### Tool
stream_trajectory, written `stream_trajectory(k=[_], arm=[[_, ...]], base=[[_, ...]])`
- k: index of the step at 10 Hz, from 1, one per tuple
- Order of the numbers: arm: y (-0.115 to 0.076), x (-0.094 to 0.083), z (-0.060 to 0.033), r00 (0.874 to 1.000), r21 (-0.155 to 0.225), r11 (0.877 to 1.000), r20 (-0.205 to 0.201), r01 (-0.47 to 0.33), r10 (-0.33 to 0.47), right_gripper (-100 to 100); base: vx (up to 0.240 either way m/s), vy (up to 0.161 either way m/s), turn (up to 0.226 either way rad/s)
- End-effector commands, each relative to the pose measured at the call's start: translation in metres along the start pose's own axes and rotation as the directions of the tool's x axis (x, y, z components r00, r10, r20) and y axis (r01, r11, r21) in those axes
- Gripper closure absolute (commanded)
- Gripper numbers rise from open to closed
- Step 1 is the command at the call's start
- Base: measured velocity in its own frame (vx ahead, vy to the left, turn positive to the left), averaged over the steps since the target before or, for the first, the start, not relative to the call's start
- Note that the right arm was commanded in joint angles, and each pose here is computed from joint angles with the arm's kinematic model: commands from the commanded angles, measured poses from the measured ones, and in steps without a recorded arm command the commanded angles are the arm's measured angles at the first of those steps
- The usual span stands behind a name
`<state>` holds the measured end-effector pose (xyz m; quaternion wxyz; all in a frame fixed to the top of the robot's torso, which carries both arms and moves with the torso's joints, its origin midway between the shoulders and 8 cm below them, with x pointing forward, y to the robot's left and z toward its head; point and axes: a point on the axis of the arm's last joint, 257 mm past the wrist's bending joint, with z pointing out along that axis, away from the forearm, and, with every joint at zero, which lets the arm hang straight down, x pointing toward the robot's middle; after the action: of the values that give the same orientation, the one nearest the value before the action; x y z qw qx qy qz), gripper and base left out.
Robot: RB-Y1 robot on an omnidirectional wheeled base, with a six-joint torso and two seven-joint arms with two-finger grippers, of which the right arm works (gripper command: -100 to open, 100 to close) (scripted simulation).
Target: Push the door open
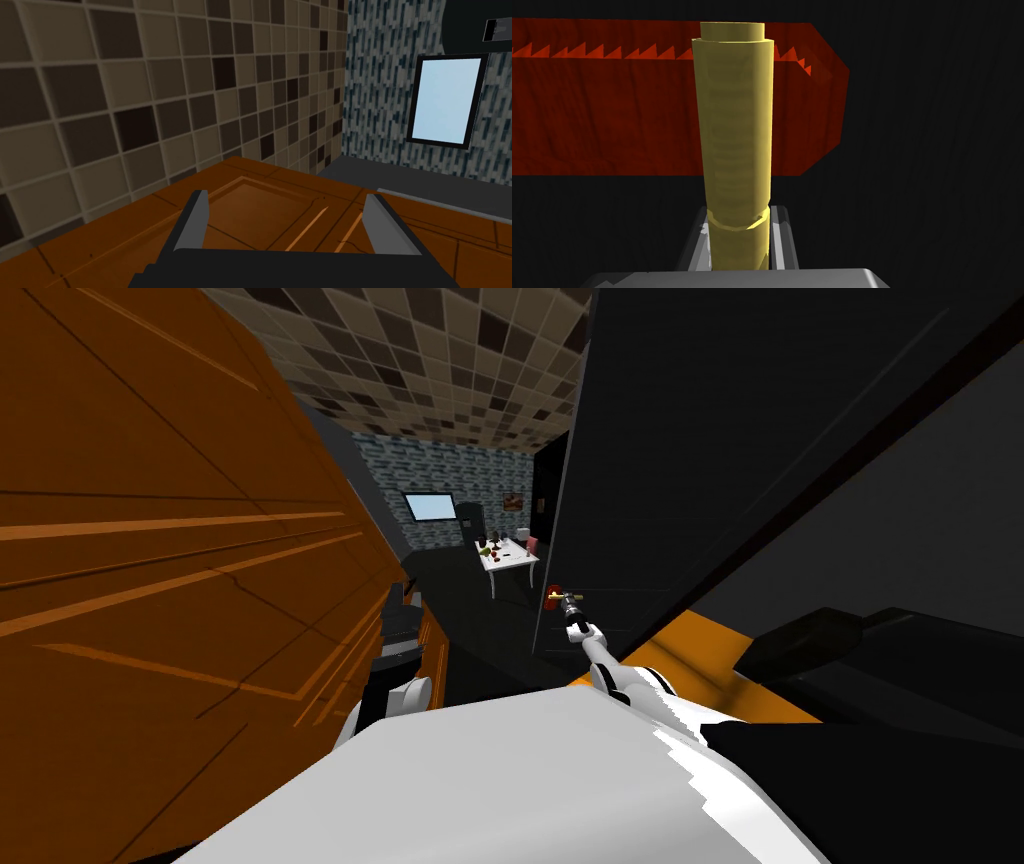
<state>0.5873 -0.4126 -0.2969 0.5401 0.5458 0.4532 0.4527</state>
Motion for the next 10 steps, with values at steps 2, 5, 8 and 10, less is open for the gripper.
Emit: stream_trajectory(k=[2, 5, 8, 10], arm=[[0.004, -0.020, -0.0010, 0.999, -0.007, 1.000, 0.034, 0.005, -0.005, 100], [0.004, -0.032, -0.0026, 0.998, -0.007, 1.000, 0.059, 0.005, -0.004, 100], [0.004, -0.044, -0.0067, 0.997, -0.003, 1.000, 0.081, 0.005, -0.005, 100], [0.003, -0.055, -0.0089, 0.995, -0.003, 1.000, 0.101, 0.005, -0.004, 100]], base=[[0.191, 0.083, -0.058], [0.177, 0.098, -0.056], [0.121, 0.022, -0.036], [0.170, 0.032, -0.053]])
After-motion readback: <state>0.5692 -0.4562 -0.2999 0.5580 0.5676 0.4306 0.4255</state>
